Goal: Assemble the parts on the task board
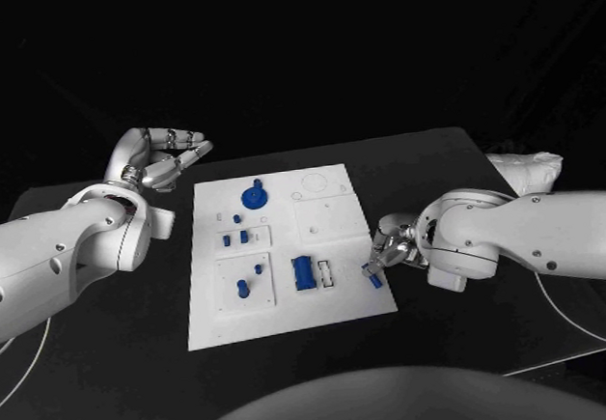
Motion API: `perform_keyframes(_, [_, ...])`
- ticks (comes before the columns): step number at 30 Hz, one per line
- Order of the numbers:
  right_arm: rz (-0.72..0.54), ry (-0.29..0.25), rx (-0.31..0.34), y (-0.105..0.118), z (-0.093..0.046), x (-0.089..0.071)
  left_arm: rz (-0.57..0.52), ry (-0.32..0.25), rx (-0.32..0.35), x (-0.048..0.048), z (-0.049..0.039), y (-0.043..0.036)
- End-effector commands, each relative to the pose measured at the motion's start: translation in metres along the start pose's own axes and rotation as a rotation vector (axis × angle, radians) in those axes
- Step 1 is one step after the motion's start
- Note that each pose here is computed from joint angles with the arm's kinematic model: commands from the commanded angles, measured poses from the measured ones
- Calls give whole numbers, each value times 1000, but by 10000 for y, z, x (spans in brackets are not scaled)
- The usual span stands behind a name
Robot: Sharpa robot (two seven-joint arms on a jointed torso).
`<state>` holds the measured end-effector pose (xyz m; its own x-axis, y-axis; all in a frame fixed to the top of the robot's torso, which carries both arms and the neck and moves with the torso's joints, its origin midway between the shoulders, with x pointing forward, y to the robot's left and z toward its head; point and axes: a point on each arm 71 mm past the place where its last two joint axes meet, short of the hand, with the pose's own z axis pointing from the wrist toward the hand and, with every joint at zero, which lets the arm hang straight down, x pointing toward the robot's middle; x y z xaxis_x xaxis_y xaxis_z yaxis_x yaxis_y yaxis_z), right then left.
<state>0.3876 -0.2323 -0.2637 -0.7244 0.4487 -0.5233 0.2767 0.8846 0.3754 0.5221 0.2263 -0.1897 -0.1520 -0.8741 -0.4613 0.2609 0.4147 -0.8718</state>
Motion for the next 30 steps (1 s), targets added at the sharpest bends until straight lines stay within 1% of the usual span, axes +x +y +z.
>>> perform_keyframes(1, [109, 56, -42, 71, -33, -6, -3, 13, 10, 24, 6, -20])
perform_keyframes(6, [145, 86, -67, 138, -40, -5, -3, 15, 10, 30, 9, -22])
perform_keyframes(14, [184, 138, -99, 264, 10, 30, -4, 17, 12, 42, 17, -25])
perform_keyframes(21, [199, 171, -104, 351, 106, 47, -4, 18, 12, 44, 20, -25])
perform_keyframes(30, [203, 186, -96, 412, 244, 88, -5, 20, 12, 47, 19, -27])
